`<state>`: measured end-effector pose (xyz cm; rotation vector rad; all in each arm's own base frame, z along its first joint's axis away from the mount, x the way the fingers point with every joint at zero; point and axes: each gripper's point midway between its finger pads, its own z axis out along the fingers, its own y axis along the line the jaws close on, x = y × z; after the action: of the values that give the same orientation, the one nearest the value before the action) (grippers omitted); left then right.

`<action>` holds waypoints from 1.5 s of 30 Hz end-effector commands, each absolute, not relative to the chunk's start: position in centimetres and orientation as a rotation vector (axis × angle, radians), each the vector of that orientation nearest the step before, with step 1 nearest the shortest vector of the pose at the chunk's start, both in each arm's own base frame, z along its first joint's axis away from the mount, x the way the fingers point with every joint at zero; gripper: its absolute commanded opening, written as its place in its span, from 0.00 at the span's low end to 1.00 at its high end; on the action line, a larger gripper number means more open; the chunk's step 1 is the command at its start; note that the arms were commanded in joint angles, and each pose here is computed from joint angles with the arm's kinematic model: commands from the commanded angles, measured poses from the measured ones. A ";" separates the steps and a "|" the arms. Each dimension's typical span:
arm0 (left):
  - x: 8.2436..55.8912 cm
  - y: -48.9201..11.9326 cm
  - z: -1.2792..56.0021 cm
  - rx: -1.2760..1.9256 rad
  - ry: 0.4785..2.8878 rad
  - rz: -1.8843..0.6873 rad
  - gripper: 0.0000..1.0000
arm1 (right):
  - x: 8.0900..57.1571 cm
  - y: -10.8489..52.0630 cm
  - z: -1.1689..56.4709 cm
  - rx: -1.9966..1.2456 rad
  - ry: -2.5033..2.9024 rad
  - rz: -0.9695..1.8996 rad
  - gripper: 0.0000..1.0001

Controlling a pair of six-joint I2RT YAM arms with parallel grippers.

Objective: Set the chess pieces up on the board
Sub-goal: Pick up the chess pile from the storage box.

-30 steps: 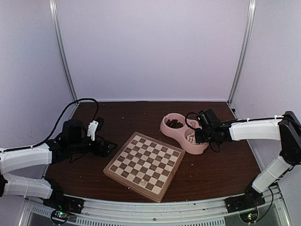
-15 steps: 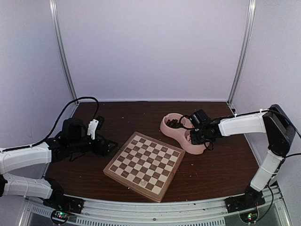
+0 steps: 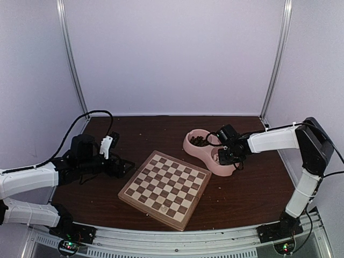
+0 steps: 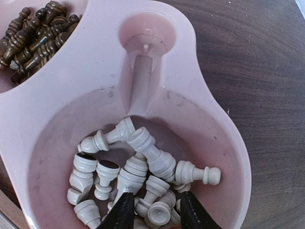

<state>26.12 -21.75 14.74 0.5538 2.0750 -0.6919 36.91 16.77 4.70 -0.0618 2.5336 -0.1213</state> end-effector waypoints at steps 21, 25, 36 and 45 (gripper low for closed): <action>26.3 -22.6 16.9 0.585 1.999 -0.708 0.98 | 36.3 17.6 9.0 -0.112 2.397 0.002 0.14; 26.3 -22.6 16.9 0.586 1.998 -0.707 0.98 | 36.0 18.7 9.7 -0.158 2.374 0.047 0.13; 26.3 -22.6 16.9 0.589 1.997 -0.708 0.98 | 32.7 25.6 12.7 -0.462 2.236 0.349 0.16; 26.3 -22.7 16.9 0.591 1.999 -0.708 0.98 | 31.5 27.4 13.5 -0.541 2.185 0.384 0.17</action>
<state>25.82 -22.11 14.79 0.5754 2.0686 -0.6974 31.48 27.07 12.75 -0.5256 2.2222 0.3719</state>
